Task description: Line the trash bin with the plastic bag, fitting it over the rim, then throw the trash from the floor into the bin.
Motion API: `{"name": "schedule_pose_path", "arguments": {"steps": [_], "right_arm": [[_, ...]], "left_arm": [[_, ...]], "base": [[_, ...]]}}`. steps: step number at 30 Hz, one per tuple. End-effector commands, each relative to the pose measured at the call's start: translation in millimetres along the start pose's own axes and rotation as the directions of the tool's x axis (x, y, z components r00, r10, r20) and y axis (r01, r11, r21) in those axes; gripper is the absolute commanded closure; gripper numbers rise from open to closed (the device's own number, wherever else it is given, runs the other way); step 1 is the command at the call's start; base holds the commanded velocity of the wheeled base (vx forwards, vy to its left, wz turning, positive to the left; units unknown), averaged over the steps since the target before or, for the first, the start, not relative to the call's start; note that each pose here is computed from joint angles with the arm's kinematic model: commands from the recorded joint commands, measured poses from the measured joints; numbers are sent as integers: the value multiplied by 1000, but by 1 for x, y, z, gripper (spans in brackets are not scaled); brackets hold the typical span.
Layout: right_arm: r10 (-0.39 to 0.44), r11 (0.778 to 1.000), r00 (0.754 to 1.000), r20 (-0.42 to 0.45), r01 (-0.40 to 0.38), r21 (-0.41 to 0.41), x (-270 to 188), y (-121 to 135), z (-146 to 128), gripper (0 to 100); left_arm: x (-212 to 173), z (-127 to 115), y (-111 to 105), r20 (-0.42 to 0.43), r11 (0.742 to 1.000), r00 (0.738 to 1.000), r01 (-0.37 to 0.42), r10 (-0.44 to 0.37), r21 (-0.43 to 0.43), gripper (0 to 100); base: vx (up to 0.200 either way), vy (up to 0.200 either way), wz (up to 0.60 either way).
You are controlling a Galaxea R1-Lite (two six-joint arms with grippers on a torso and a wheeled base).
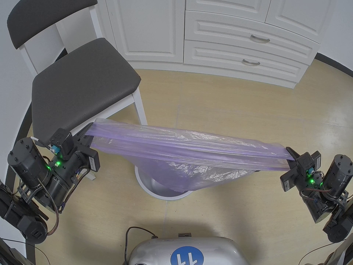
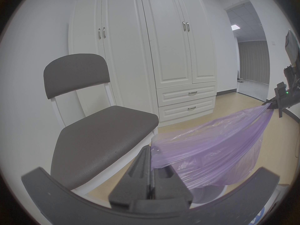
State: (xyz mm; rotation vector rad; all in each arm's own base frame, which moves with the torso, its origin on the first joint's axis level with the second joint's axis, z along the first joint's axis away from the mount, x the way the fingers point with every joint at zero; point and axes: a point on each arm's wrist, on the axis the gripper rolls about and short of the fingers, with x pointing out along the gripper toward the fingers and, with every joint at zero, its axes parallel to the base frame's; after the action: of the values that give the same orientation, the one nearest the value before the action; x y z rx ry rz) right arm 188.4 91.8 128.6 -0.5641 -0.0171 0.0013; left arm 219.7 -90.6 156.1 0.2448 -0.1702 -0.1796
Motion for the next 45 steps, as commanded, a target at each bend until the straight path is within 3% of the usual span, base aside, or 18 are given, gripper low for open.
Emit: {"name": "schedule_pose_path", "arguments": {"steps": [1,15,24,33,37,43,45], "right_arm": [[-3,1000,1000,19,3,10,0,0,3,100],[62,998,997,46,-63,17,5,17,8,100],[101,990,992,69,-107,90,19,41,17,100],[162,951,972,167,-199,235,18,66,42,100],[191,935,961,200,-240,259,11,73,50,100],[191,918,951,245,-261,299,9,74,62,100],[199,894,942,269,-287,344,11,82,70,100]], "left_arm": [[0,0,-1,2,1000,1000,7,-7,1,100],[2,4,-16,19,998,998,63,-63,-11,100],[11,0,-33,15,994,994,110,-110,-18,100],[10,9,-65,55,974,975,218,-215,-56,100],[-5,19,-93,91,934,941,336,-327,-119,100],[-14,25,-104,115,912,920,387,-374,-132,100],[-16,26,-107,119,903,914,402,-387,-149,100]], "base": [[0,0,0],[0,0,0],[0,0,0],[0,0,0],[0,0,0],[0,0,0],[0,0,0]]}}
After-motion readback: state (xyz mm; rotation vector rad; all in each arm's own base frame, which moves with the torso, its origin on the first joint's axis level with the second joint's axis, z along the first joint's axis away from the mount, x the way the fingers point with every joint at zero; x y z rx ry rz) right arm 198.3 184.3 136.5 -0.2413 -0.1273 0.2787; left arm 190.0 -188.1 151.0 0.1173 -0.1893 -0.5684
